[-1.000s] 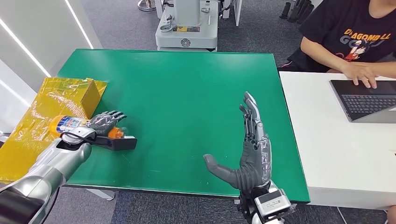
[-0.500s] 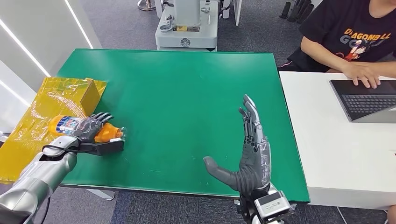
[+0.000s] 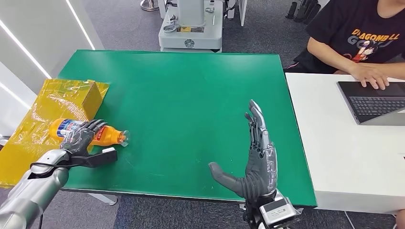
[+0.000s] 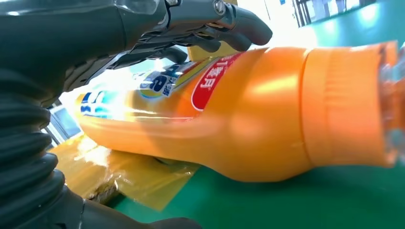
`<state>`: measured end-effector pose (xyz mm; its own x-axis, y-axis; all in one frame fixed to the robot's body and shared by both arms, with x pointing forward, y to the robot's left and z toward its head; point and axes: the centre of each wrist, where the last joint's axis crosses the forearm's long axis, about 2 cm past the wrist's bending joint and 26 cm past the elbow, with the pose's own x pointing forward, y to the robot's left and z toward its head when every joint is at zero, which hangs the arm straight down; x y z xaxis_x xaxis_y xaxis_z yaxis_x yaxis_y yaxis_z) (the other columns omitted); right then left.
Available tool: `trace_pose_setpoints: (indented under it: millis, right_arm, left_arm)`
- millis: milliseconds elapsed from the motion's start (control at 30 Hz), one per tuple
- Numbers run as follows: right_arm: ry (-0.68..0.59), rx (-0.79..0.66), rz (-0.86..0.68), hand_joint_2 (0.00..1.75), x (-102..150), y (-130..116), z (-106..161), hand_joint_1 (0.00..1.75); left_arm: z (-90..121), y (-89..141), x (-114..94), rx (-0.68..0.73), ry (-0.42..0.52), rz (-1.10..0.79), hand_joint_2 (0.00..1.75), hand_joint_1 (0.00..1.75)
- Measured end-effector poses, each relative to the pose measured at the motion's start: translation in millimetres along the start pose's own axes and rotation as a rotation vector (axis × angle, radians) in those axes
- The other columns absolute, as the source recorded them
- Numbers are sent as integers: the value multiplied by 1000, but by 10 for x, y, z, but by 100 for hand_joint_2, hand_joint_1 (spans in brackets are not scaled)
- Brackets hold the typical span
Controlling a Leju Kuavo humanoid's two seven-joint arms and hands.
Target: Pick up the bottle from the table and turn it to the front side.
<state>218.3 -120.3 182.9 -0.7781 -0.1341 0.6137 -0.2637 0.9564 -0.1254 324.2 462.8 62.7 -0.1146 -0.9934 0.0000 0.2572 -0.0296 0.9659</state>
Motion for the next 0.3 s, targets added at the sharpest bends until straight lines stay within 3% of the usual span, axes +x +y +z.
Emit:
trace_pose_setpoints:
  millis: [133, 300]
  right_arm:
    - [-3, -5, 8, 175, 9, -16, 39, 0]
    - [-10, -3, 5, 175, 4, -34, 72, 0]
  left_arm:
    - [98, -21, 110, 153, -111, 133, 175, 0]
    - [63, 265, 359, 444, -278, 334, 175, 0]
